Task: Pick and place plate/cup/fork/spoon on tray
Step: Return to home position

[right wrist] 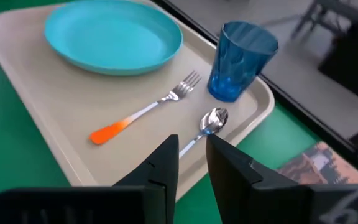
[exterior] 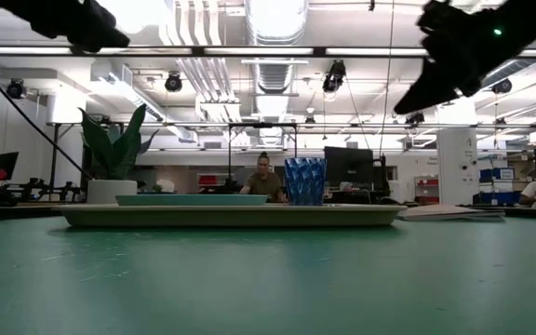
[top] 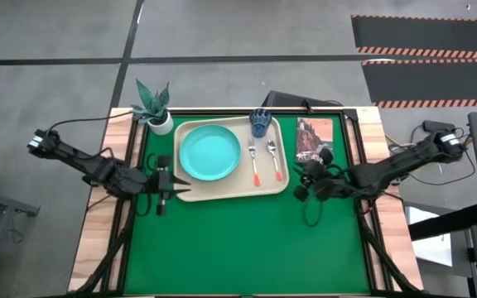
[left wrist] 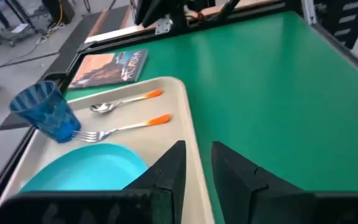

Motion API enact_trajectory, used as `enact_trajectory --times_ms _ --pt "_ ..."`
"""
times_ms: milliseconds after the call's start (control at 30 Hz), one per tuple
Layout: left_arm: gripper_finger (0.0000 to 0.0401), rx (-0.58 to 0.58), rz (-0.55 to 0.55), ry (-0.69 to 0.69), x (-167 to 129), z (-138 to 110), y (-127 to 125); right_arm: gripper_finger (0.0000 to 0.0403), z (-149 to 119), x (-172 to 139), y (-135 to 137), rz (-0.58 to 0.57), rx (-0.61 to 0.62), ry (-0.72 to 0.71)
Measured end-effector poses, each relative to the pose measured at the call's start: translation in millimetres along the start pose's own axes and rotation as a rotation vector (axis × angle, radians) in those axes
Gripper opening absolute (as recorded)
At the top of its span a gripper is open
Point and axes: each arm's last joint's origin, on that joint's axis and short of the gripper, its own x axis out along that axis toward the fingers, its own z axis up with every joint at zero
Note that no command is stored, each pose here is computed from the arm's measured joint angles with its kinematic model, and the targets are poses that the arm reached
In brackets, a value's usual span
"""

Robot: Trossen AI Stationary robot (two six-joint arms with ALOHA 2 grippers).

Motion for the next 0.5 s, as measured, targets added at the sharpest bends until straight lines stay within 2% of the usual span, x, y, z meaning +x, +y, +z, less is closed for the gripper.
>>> enact_trajectory --times_ms 133,267,500 --pt "0.0061 -0.009 -0.022 -0.04 -1 -14 -3 0.0063 -17 -8 -18 0.067 -0.053 -0.081" --pt "0.0061 -0.018 -0.037 -0.064 -7 -27 -1 0.0051 -31 -15 -30 0.18 -0.134 -0.173" --pt "0.0061 -0.024 -0.037 -0.15 -22 -49 7 0.0028 -46 -29 -49 0.392 -0.227 -0.442"
